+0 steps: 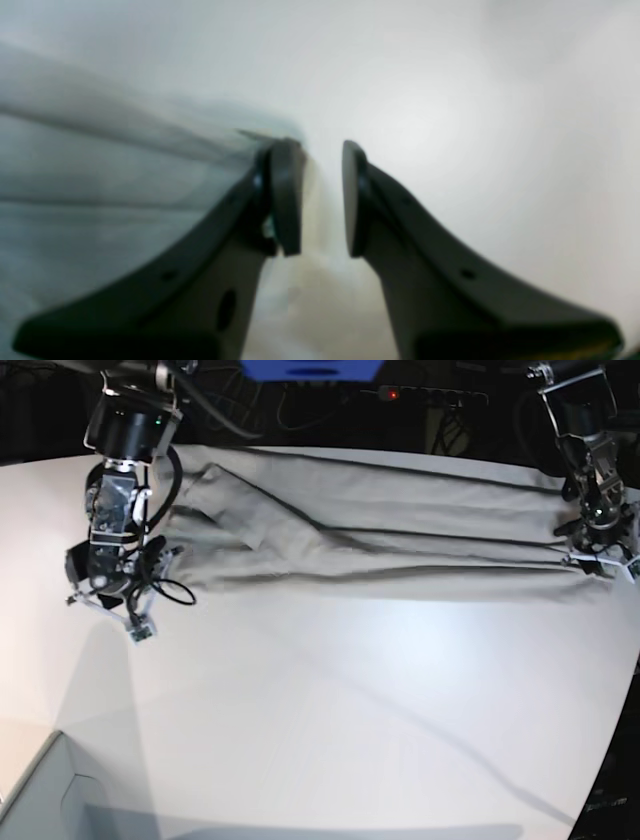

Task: Layout the t-shirt on the table in an organized manner, then fold the t-shirt properly
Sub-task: 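Pull the strip end outward with the right gripper to straighten it, then grasp both strip ends with both grippers and pull the strip taut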

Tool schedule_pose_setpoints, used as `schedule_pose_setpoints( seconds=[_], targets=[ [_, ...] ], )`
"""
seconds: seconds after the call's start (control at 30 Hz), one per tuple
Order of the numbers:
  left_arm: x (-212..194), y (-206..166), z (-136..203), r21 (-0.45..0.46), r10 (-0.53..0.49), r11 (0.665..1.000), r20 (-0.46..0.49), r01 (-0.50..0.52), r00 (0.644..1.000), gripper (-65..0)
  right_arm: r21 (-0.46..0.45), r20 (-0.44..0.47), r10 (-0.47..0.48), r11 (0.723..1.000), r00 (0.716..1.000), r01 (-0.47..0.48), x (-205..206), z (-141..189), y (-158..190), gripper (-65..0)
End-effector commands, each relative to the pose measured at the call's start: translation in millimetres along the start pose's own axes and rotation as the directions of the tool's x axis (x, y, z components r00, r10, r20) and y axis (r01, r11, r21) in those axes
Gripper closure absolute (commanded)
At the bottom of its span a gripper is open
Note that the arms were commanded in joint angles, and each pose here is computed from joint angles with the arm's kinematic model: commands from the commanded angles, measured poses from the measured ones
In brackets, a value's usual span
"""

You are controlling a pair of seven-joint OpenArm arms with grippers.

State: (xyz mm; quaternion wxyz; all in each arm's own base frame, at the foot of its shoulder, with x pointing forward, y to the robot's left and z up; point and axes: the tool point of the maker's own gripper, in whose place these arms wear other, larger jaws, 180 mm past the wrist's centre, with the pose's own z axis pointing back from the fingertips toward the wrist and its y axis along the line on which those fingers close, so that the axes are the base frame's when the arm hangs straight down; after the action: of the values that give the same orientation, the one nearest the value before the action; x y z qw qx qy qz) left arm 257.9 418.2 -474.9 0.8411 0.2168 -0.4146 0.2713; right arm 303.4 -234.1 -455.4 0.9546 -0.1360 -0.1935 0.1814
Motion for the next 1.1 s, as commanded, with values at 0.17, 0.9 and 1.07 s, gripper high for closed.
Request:
schedule_pose_setpoints(
  seconds=[0.17,0.9,1.07],
  targets=[
    [-25,1,2,0.000,-0.017,1.000,-0.107,0.018,0.994,-38.8,-0.037,0.034,-0.028,0.999,0.999,0.029,11,5,-16,-12.7],
    [-23,0,2,-0.001,-0.014,1.000,-0.105,0.014,0.994,-38.9,0.035,0.194,0.131,0.990,0.972,-0.140,10,77,96,-35.9],
    [-23,0,2,0.000,-0.013,1.000,-0.104,0.013,0.994,-39.0,0.147,0.166,0.077,0.984,0.983,-0.102,-1,58,118,-35.9]
  ],
)
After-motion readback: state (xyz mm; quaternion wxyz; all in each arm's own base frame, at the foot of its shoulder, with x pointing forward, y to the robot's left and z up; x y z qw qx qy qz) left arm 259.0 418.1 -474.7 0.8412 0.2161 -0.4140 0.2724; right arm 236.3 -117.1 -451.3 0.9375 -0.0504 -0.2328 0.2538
